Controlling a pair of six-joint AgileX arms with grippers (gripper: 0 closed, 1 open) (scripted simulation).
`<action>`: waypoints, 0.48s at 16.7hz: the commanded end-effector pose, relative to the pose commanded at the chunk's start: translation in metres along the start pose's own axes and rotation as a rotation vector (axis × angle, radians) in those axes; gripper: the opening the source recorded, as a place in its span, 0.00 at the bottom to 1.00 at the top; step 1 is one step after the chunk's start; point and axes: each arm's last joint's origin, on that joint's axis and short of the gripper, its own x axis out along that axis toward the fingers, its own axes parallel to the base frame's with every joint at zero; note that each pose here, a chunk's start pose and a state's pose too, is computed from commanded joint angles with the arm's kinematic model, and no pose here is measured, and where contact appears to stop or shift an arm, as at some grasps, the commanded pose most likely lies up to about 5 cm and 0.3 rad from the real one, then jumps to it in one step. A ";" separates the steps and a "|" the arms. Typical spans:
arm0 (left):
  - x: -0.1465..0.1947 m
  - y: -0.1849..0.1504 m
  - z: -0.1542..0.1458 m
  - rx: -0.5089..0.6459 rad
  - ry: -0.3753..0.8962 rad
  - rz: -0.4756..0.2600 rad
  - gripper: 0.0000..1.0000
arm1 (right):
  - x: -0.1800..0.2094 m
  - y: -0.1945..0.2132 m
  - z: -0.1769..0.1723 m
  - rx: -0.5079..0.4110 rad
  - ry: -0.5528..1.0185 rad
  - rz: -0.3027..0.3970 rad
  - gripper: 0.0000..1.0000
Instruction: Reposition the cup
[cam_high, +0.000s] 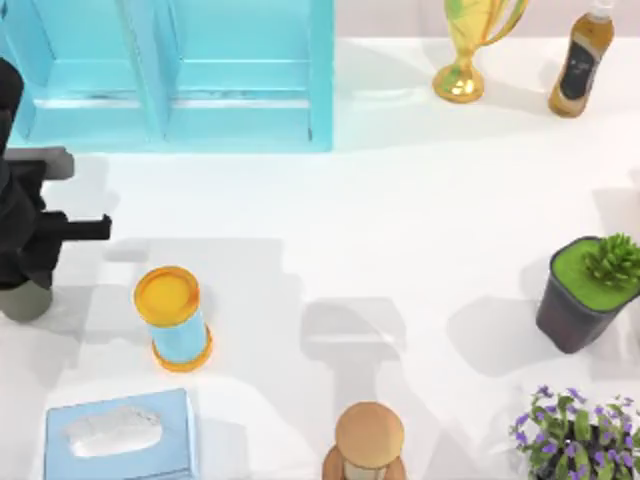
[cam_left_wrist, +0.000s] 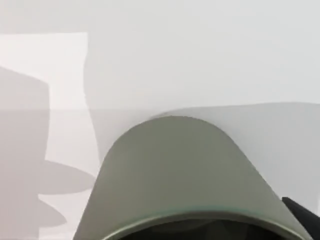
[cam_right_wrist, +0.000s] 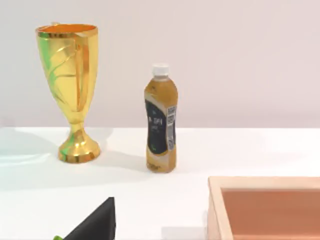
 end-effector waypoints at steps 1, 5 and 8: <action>0.000 0.000 0.000 0.000 0.000 0.000 0.30 | 0.000 0.000 0.000 0.000 0.000 0.000 1.00; 0.000 0.000 0.000 0.000 0.000 0.000 0.60 | 0.000 0.000 0.000 0.000 0.000 0.000 1.00; 0.000 0.000 0.000 0.000 0.000 0.000 0.83 | 0.000 0.000 0.000 0.000 0.000 0.000 1.00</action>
